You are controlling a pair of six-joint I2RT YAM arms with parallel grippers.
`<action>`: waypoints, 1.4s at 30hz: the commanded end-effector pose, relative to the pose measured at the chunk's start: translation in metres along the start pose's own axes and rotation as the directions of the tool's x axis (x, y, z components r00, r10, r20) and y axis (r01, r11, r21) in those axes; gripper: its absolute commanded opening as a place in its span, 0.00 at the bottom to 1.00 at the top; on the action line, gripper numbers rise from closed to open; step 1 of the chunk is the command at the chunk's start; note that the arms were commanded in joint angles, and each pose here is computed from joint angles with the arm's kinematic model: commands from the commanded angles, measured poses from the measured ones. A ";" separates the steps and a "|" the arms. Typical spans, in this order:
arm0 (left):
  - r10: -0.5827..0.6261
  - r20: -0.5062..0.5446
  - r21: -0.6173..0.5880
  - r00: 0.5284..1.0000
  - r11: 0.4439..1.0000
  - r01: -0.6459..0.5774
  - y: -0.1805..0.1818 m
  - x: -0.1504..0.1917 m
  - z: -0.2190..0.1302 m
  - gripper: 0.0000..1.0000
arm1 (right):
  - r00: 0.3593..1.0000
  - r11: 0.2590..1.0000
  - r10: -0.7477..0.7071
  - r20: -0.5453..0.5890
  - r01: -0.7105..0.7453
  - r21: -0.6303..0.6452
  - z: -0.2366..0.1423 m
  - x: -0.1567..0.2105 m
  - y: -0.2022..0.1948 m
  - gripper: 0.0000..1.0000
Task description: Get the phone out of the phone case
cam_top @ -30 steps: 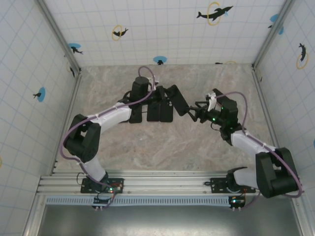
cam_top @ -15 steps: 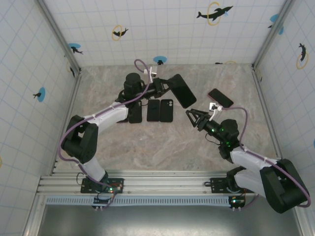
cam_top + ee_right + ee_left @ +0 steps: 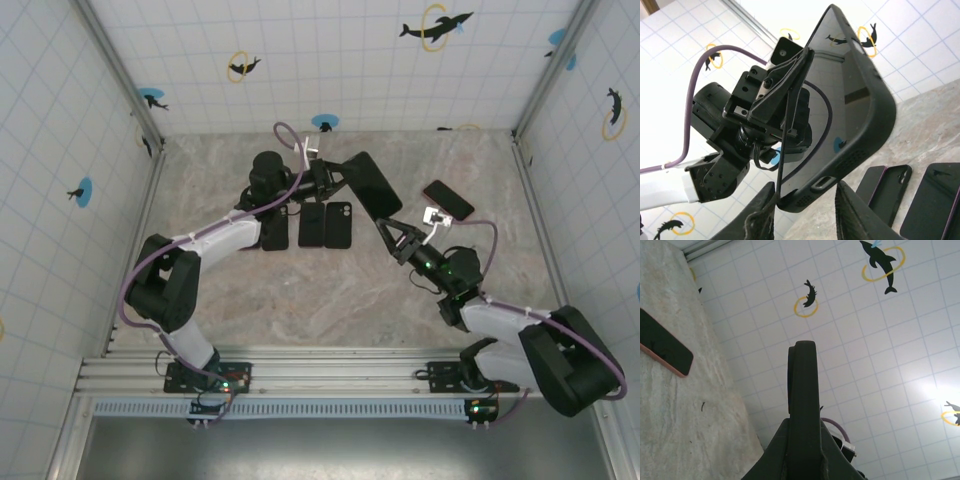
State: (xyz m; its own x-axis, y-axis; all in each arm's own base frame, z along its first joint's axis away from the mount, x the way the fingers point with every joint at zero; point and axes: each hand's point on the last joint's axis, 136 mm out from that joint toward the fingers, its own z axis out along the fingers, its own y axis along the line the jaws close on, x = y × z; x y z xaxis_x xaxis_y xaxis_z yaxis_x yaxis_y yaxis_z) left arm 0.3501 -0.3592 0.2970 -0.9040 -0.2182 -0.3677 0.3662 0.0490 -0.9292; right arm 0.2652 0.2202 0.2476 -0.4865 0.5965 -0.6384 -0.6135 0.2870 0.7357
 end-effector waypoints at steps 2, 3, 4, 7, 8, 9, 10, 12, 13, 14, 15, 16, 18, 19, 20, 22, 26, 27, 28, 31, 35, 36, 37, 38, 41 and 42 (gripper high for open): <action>0.046 0.007 0.100 0.999 0.994 -0.046 -0.035 0.000 -0.003 0.00 | 0.998 0.994 -0.023 0.062 0.030 -0.109 0.008 -0.018 0.030 0.26; 0.043 0.004 0.105 0.999 0.994 -0.043 -0.036 0.001 -0.003 0.00 | 0.998 0.994 -0.024 0.060 0.030 -0.106 0.008 -0.018 0.029 0.25; 0.042 0.004 0.108 0.999 0.993 -0.043 -0.038 0.002 -0.003 0.00 | 0.998 0.994 -0.023 0.060 0.029 -0.107 0.008 -0.018 0.029 0.25; 0.036 0.004 0.114 0.999 0.993 -0.036 -0.039 0.004 -0.003 0.00 | 0.998 0.994 -0.027 0.060 0.034 -0.108 0.009 -0.017 0.029 0.21; 0.031 0.002 0.115 1.000 0.993 -0.031 -0.039 0.005 -0.003 0.00 | 0.998 0.993 -0.038 0.058 0.044 -0.110 0.010 -0.017 0.030 0.19; 0.026 0.000 0.120 1.000 0.992 -0.026 -0.040 0.006 -0.002 0.00 | 0.998 0.993 -0.049 0.051 0.054 -0.104 0.010 -0.015 0.029 0.18; 0.022 -0.001 0.124 1.000 0.992 -0.021 -0.041 0.007 -0.002 0.00 | 0.997 0.993 -0.062 0.043 0.066 -0.097 0.011 -0.013 0.028 0.18; -0.003 -0.003 0.140 1.000 0.990 0.003 -0.042 0.008 -0.003 0.00 | 0.995 0.991 -0.092 0.036 0.095 -0.091 0.011 -0.011 0.027 0.17; -0.010 -0.002 0.149 1.000 0.989 0.010 -0.044 0.008 -0.003 0.00 | 0.994 0.990 -0.107 0.034 0.110 -0.088 0.010 -0.010 0.027 0.16; -0.021 -0.002 0.161 1.000 0.987 0.021 -0.046 0.008 -0.004 0.00 | 0.991 0.988 -0.128 0.032 0.130 -0.078 0.010 -0.010 0.025 0.16; -0.032 -0.001 0.172 0.999 0.985 0.032 -0.048 0.009 -0.005 0.00 | 0.989 0.987 -0.146 0.026 0.147 -0.065 0.011 -0.009 0.023 0.15; -0.039 -0.003 0.181 0.999 0.983 0.039 -0.050 0.010 -0.005 0.00 | 0.988 0.987 -0.152 0.025 0.153 -0.048 0.011 -0.009 0.019 0.14; -0.045 -0.016 0.201 0.999 0.979 0.047 -0.055 0.014 -0.005 0.00 | 0.987 0.986 -0.159 0.029 0.160 -0.038 0.011 -0.012 0.016 0.11; -0.048 -0.018 0.206 0.999 0.977 0.050 -0.057 0.015 -0.005 0.00 | 0.986 0.986 -0.163 0.026 0.164 -0.034 0.012 -0.012 0.015 0.11; -0.048 -0.025 0.211 0.999 0.976 0.053 -0.059 0.017 -0.005 0.00 | 0.986 0.986 -0.167 0.019 0.168 -0.023 0.013 -0.011 0.012 0.10; -0.046 -0.036 0.219 0.998 0.974 0.053 -0.063 0.021 -0.004 0.00 | 0.985 0.985 -0.171 0.019 0.171 0.007 0.012 -0.012 0.005 0.09; -0.052 -0.045 0.222 0.998 0.973 0.061 -0.065 0.027 -0.007 0.00 | 0.986 0.986 -0.164 0.019 0.164 0.039 0.010 -0.016 -0.004 0.08; -0.056 -0.048 0.223 0.997 0.973 0.065 -0.066 0.028 -0.008 0.00 | 0.986 0.985 -0.164 0.018 0.163 0.050 0.009 -0.017 -0.008 0.07; -0.057 -0.050 0.224 0.997 0.972 0.067 -0.067 0.029 -0.009 0.00 | 0.987 0.985 -0.162 0.014 0.161 0.062 0.009 -0.016 -0.011 0.07; -0.050 -0.057 0.225 0.997 0.973 0.061 -0.071 0.031 -0.011 0.00 | 0.988 0.984 -0.154 0.010 0.152 0.088 0.006 -0.017 -0.019 0.06; -0.032 -0.059 0.218 0.998 0.975 0.044 -0.076 0.033 -0.013 0.00 | 0.986 0.980 -0.165 -0.022 0.166 0.109 0.008 -0.013 -0.026 0.05; -0.029 -0.061 0.220 0.998 0.975 0.042 -0.077 0.033 -0.013 0.00 | 0.984 0.977 -0.175 -0.035 0.178 0.115 0.008 -0.011 -0.028 0.05; -0.027 -0.063 0.222 0.998 0.974 0.040 -0.079 0.034 -0.013 0.00 | 0.981 0.973 -0.189 -0.050 0.194 0.122 0.009 -0.009 -0.030 0.05; -0.025 -0.063 0.224 0.998 0.974 0.039 -0.080 0.033 -0.013 0.00 | 0.978 0.969 -0.199 -0.058 0.205 0.136 0.008 -0.008 -0.032 0.05; -0.019 -0.069 0.203 0.997 0.979 0.032 -0.076 0.034 -0.012 0.00 | 0.977 0.967 -0.208 -0.051 0.214 0.140 0.006 -0.011 -0.032 0.06; -0.012 -0.070 0.191 0.997 0.981 0.025 -0.073 0.035 -0.012 0.00 | 0.976 0.968 -0.211 -0.049 0.215 0.128 0.006 -0.012 -0.029 0.06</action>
State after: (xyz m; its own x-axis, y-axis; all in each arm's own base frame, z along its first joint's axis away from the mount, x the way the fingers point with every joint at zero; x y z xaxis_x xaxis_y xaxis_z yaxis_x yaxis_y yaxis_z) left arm 0.3405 -0.3513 0.3098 -0.9163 -0.3002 -0.2650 0.2917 -0.0471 -0.9553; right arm 0.2681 0.2240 0.2484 -0.3934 0.4789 -0.7848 -0.7055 0.3900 0.5917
